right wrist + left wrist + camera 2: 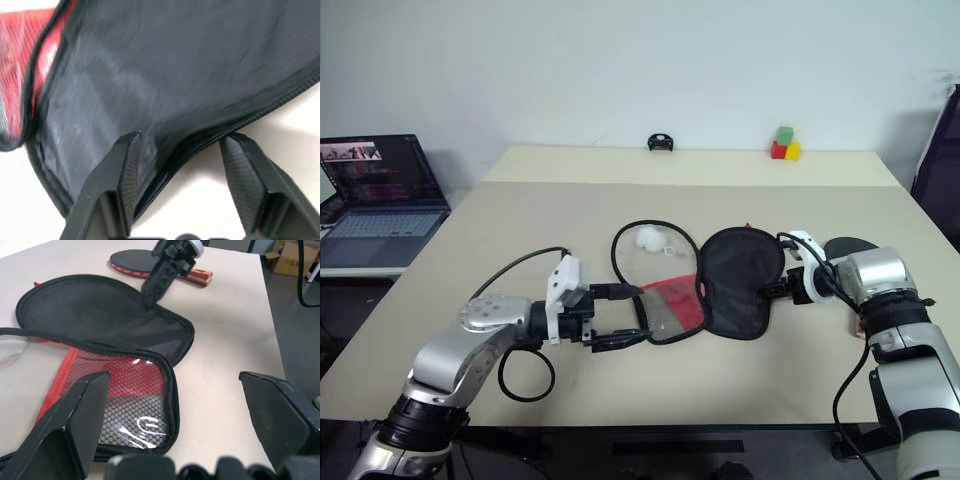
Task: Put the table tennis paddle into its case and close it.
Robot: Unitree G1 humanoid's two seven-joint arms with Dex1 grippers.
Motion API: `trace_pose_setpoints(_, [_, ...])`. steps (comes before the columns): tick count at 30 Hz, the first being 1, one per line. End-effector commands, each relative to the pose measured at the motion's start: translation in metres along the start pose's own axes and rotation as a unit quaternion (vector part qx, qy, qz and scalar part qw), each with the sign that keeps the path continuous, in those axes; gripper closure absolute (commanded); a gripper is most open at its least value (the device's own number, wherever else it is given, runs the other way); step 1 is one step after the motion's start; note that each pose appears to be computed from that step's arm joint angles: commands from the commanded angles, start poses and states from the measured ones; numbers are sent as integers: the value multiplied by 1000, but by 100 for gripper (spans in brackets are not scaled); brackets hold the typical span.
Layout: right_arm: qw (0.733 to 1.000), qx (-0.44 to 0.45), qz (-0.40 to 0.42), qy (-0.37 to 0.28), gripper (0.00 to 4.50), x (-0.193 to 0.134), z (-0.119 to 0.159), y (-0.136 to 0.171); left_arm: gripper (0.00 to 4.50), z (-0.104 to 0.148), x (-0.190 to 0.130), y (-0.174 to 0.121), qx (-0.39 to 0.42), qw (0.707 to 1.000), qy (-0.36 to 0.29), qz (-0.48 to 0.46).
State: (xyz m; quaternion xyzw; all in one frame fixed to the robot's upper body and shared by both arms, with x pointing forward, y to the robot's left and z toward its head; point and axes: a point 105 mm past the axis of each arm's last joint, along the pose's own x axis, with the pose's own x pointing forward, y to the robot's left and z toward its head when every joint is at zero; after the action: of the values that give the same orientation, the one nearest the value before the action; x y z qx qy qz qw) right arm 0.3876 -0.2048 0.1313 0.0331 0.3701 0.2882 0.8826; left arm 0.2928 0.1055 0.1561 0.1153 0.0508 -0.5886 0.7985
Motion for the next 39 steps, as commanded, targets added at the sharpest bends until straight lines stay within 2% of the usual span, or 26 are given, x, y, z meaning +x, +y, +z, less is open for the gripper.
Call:
trace_pose_setpoints(1, [998, 7, -2, -56, 195, -7, 14, 2, 0, 10, 1, -2, 23, 1000, -13, -3])
trace_pose_setpoints(3, [997, 20, -13, -69, 195, -5, 9, 1, 0, 10, 1, -2, 22, 1000, -14, -2])
trace_pose_setpoints(10, [991, -34, -73, -104, 195, 9, -20, 7, 0, 8, 1, 0, 22, 1000, -12, -2])
trace_pose_setpoints(16, [985, -40, -102, -131, 195, 15, -32, 15, 0, 8, 2, 0, 22, 1000, -13, -4])
trace_pose_setpoints(19, [981, -46, -119, -146, 253, 18, -33, 16, 0, 8, 2, 1, 23, 1000, -12, -4])
trace_pose_setpoints(25, [974, -82, -135, -159, 443, 18, -25, 16, 0, 8, 2, 1, 25, 1000, -12, -3])
trace_pose_setpoints(39, [970, -102, -155, -155, 447, 0, -2, -5, 0, 7, 0, 1, 26, 1000, -9, 1])
